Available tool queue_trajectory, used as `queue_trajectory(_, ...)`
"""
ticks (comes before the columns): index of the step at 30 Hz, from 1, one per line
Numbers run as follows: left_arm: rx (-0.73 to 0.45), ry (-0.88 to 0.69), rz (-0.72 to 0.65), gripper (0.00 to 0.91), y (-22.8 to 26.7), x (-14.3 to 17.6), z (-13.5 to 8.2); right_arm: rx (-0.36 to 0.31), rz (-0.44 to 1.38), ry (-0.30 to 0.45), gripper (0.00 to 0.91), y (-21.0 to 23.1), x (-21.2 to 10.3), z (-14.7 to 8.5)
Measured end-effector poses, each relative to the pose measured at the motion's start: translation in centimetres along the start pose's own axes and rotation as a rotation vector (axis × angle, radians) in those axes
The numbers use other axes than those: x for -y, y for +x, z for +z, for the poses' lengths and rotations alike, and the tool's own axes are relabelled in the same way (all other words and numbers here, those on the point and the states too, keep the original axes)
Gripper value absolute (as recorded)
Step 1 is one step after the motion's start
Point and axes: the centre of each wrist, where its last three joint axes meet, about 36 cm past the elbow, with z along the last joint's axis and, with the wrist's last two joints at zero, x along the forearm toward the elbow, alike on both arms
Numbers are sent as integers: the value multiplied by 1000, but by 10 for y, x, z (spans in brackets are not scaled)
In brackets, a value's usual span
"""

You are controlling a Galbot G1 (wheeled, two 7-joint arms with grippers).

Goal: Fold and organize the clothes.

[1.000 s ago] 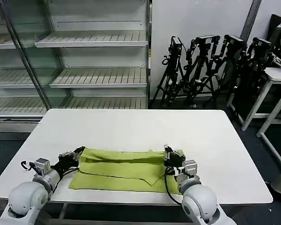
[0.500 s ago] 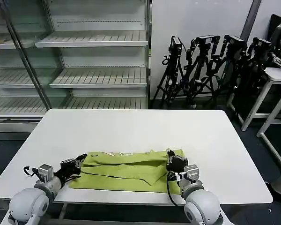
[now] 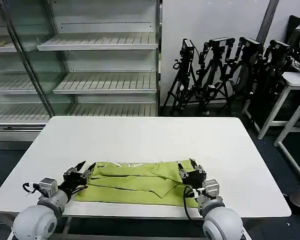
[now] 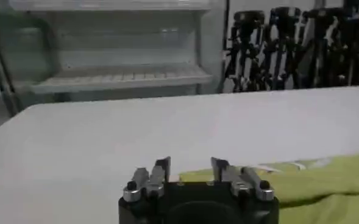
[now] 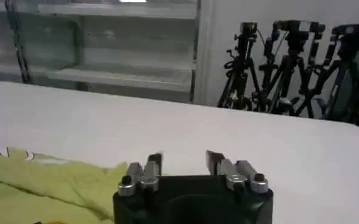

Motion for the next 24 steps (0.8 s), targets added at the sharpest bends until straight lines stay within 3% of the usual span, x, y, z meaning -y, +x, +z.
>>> queue_trajectory(7, -30, 83, -39, 887, 1, 13, 15, 3, 6, -1, 907, 9, 0, 4)
queue_trajectory(8, -35, 93, -44, 655, 0, 15, 18, 3, 6, -1, 907, 10, -1, 4)
queue_trajectory(10, -44, 113, -48, 10, -1, 17, 22, 4, 9, 1, 907, 11, 0, 5)
queue_trajectory(24, -75, 185, -75, 20, -5, 28, 43, 0, 13, -1, 907, 16, -1, 10)
